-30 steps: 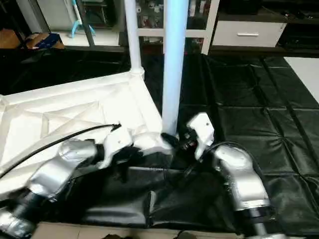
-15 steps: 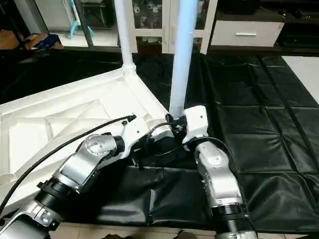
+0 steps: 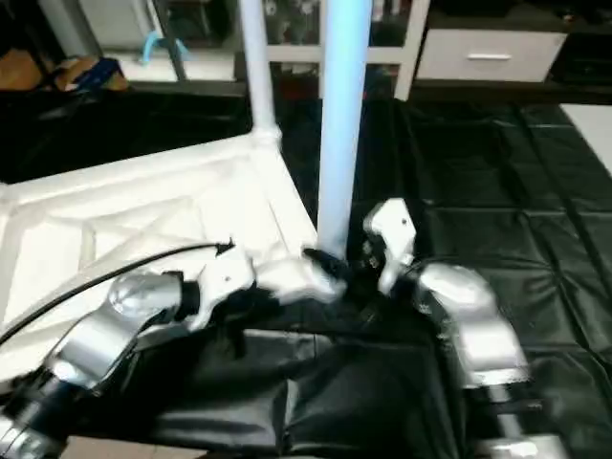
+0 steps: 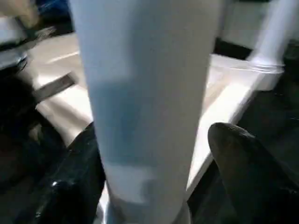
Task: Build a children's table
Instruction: Rotate leg to tighten
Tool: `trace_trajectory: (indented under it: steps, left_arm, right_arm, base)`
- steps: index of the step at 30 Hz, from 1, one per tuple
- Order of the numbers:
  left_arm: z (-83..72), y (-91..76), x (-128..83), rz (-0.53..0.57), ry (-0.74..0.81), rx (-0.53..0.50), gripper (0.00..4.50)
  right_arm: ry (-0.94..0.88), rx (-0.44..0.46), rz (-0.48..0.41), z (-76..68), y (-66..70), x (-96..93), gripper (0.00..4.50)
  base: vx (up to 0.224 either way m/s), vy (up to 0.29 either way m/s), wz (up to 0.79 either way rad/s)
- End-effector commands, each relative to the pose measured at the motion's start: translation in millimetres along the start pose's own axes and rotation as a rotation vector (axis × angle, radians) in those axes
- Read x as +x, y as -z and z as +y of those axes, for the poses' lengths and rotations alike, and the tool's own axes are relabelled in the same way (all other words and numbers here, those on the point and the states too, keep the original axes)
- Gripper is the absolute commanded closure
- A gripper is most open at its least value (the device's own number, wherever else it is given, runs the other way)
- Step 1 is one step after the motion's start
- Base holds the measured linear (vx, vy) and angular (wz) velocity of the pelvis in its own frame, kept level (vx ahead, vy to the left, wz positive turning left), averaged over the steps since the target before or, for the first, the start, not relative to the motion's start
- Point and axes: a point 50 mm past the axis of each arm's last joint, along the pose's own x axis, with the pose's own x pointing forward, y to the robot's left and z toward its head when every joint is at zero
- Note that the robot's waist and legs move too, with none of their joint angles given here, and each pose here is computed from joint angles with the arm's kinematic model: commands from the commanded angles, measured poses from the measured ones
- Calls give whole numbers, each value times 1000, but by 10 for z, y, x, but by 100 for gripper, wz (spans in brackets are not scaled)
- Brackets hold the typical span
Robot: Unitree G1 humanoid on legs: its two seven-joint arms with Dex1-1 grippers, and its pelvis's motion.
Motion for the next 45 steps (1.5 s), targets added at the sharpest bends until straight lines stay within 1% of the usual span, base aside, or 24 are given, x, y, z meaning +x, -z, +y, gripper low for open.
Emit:
trace_trajectory:
  steps: [1, 3, 8, 14, 15, 17, 18, 19, 20, 24, 25, 26, 29, 32, 34, 37, 38, 41, 43, 44, 45]
  left_arm:
    - [-164, 145, 27, 4, 101, -61, 450]
    - [-163, 167, -7, 6, 106, -64, 450]
    - [-159, 200, -64, 8, 114, -76, 450]
    - [-160, 196, -73, 8, 113, -79, 450]
    - [-161, 197, -71, 8, 113, -78, 450]
    - [-160, 198, -70, 10, 113, -77, 450]
    - [-160, 198, -70, 11, 113, -77, 450]
    - [-157, 199, -70, 12, 113, -76, 450]
    - [-156, 199, -70, 12, 112, -76, 450]
    - [-150, 198, -71, 14, 111, -74, 450]
    - [-149, 198, -72, 15, 111, -74, 450]
    - [-148, 197, -71, 15, 111, -73, 450]
    - [-147, 197, -72, 16, 111, -73, 450]
    - [-147, 199, -71, 17, 110, -73, 450]
    - [-146, 199, -70, 17, 110, -73, 450]
    - [-144, 197, -65, 17, 107, -72, 450]
    - [-135, 190, -53, 17, 100, -70, 450]
    - [-89, 141, 6, 10, 68, -60, 450]
    - [-78, 131, 17, 9, 59, -58, 450]
    - [-62, 119, 33, 10, 48, -54, 450]
    - [-30, 98, 64, 13, 24, -49, 450]
  right_arm:
    - [-90, -29, -8, 47, -59, -64, 109]
    - [-129, -47, 3, 58, -59, -109, 109]
    - [-236, -47, 19, 121, -39, -179, 109]
    - [-278, -48, 21, 158, -4, -167, 109]
    - [-282, -49, 26, 162, 5, -163, 125]
    - [-283, -62, 44, 162, 33, -157, 125]
    - [-283, -63, 46, 161, 35, -157, 139]
    - [-275, -65, 52, 148, 50, -156, 139]
    - [-272, -63, 52, 141, 53, -156, 155]
    - [-265, -61, 51, 117, 47, -157, 177]
    - [-265, -61, 50, 114, 46, -157, 188]
    - [-266, -63, 52, 111, 47, -158, 210]
    - [-269, -66, 55, 112, 56, -160, 218]
    - [-269, -62, 54, 113, 60, -158, 248]
    - [-265, -57, 51, 115, 64, -153, 254]
    - [-239, -34, 36, 113, 74, -135, 265]
    - [-180, -13, 31, 97, 99, -96, 267]
    - [-75, 16, 46, 101, 171, -15, 267]
    - [-59, 21, 49, 104, 182, -3, 268]
    - [-26, 21, 58, 101, 200, 16, 268]
    - [42, 12, 87, 90, 236, 54, 268]
  base:
    - [0, 0, 0]
    - [0, 0, 0]
    - [0, 0, 0]
    - [0, 0, 0]
    - [0, 0, 0]
    - [0, 0, 0]
    - [0, 0, 0]
    - [0, 0, 0]
    - [0, 0, 0]
    - [0, 0, 0]
    - [0, 0, 0]
    - [0, 0, 0]
    - [0, 0, 0]
    - [0, 0, 0]
    - [0, 0, 0]
    - [0, 0, 0]
    - [0, 0, 0]
    - [0, 0, 0]
    - [0, 0, 0]
    - [0, 0, 0]
    - [0, 0, 0]
